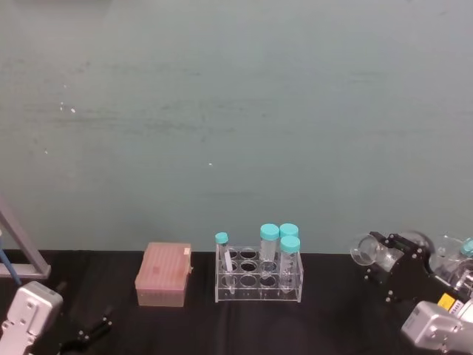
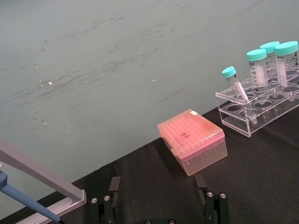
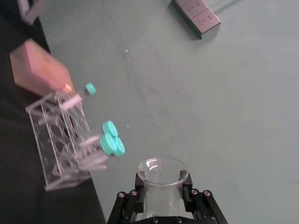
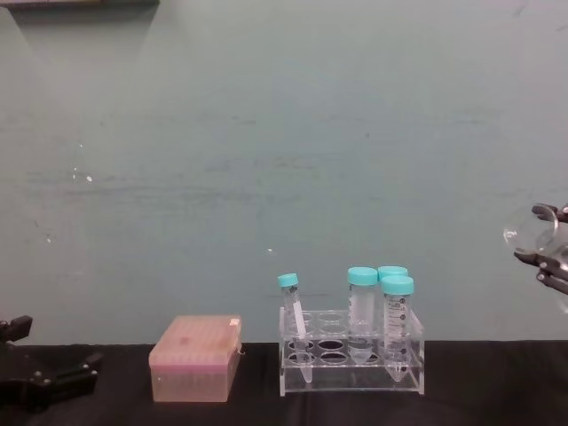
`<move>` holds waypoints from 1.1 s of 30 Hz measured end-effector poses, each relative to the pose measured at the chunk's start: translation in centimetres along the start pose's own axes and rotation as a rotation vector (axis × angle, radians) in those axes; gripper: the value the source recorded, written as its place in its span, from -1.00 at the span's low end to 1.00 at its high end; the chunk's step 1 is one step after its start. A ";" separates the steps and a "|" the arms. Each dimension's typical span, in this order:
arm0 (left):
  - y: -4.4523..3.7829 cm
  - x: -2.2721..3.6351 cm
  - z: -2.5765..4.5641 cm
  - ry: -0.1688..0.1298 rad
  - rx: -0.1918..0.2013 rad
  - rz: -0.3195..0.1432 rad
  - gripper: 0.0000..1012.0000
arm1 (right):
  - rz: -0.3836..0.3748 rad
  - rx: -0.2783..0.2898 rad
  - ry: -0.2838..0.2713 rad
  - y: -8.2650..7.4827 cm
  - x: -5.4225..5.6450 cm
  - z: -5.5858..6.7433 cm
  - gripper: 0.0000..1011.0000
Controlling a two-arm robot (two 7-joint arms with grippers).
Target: Pick up the beaker with the right gripper, shake it three times, and then put it down.
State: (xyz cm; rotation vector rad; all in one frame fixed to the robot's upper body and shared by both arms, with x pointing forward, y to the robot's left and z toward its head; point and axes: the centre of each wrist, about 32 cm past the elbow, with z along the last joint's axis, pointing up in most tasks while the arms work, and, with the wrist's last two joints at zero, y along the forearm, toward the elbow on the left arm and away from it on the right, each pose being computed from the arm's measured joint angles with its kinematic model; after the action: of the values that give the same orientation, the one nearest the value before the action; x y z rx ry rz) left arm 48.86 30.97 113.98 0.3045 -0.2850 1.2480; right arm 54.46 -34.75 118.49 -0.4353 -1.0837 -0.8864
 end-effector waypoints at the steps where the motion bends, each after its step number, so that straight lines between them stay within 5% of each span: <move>1: 0.00 0.00 0.00 0.000 0.000 0.000 0.98 | -0.001 0.002 0.022 0.0 -0.1 0.1 -0.09; 3: 0.00 0.00 0.00 0.000 0.000 0.000 0.98 | -0.001 0.005 0.076 0.0 -0.3 0.3 -0.09; 6: 0.00 0.00 0.00 0.000 0.000 0.000 0.98 | -0.015 0.008 0.277 0.1 -0.8 1.2 -0.09; 9: 0.00 0.00 0.00 0.000 0.000 0.000 0.98 | -0.026 0.010 0.412 0.2 -1.2 1.8 -0.09; 10: 0.00 0.00 0.00 0.000 0.000 0.000 0.98 | -0.041 0.009 0.517 0.2 -1.5 2.1 -0.09; 12: 0.00 0.00 0.00 0.000 0.000 0.000 0.98 | -0.051 0.008 0.602 0.3 -1.7 2.5 -0.09; 13: 0.00 0.00 0.00 0.000 0.000 0.000 0.98 | -0.064 0.003 0.690 0.3 -1.9 2.8 -0.09; 17: 0.00 0.00 0.00 0.000 0.000 0.000 0.98 | -0.081 -0.015 0.867 0.4 -2.3 3.5 -0.09; 24: 0.00 0.00 0.00 0.000 0.000 0.000 0.98 | -0.078 -0.066 1.014 0.3 -2.7 4.1 -0.09; 33: 0.00 0.00 0.00 0.000 0.000 0.000 0.98 | -0.073 -0.101 1.046 0.2 -3.0 4.3 -0.09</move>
State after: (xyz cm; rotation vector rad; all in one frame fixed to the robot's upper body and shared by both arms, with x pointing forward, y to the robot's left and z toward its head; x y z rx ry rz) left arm 48.86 30.96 113.98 0.3045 -0.2850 1.2479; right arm 51.58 -30.40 117.73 0.0242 -0.0922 -1.0443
